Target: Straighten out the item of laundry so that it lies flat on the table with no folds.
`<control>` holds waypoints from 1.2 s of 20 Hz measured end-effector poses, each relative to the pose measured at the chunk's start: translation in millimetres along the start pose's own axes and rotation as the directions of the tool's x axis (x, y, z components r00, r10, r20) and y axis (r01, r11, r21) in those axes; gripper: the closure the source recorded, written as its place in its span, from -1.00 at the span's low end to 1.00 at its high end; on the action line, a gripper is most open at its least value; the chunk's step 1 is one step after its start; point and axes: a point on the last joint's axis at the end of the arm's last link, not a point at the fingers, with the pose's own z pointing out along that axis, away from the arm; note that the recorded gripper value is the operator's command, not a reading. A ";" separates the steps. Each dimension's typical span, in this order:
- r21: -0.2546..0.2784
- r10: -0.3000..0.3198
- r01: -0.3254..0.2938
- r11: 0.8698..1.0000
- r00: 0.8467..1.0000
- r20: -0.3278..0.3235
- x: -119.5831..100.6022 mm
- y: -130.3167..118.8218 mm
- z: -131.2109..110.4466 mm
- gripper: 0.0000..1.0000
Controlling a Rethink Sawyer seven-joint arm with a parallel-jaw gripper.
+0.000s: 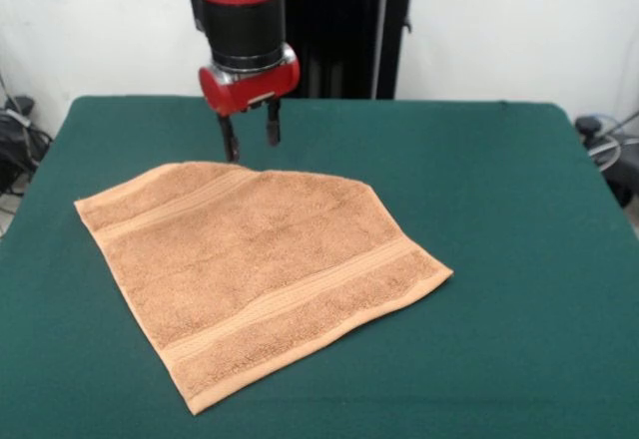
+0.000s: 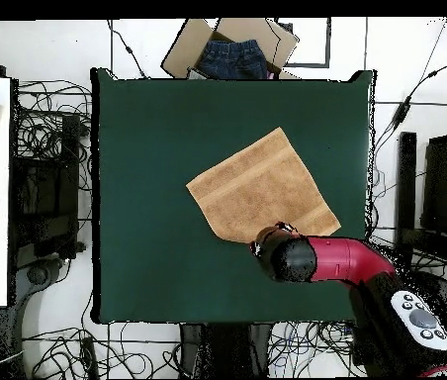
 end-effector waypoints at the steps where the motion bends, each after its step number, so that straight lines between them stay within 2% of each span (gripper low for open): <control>1: -0.005 -0.001 0.001 1.000 1.000 -0.001 -0.1 1.7 2.1 -1.00; 14: -0.082 0.002 -0.002 0.997 1.000 0.000 0.3 24.2 37.6 -1.00; 24: -0.053 0.007 -0.004 0.999 0.998 0.056 -7.6 29.8 65.4 -1.00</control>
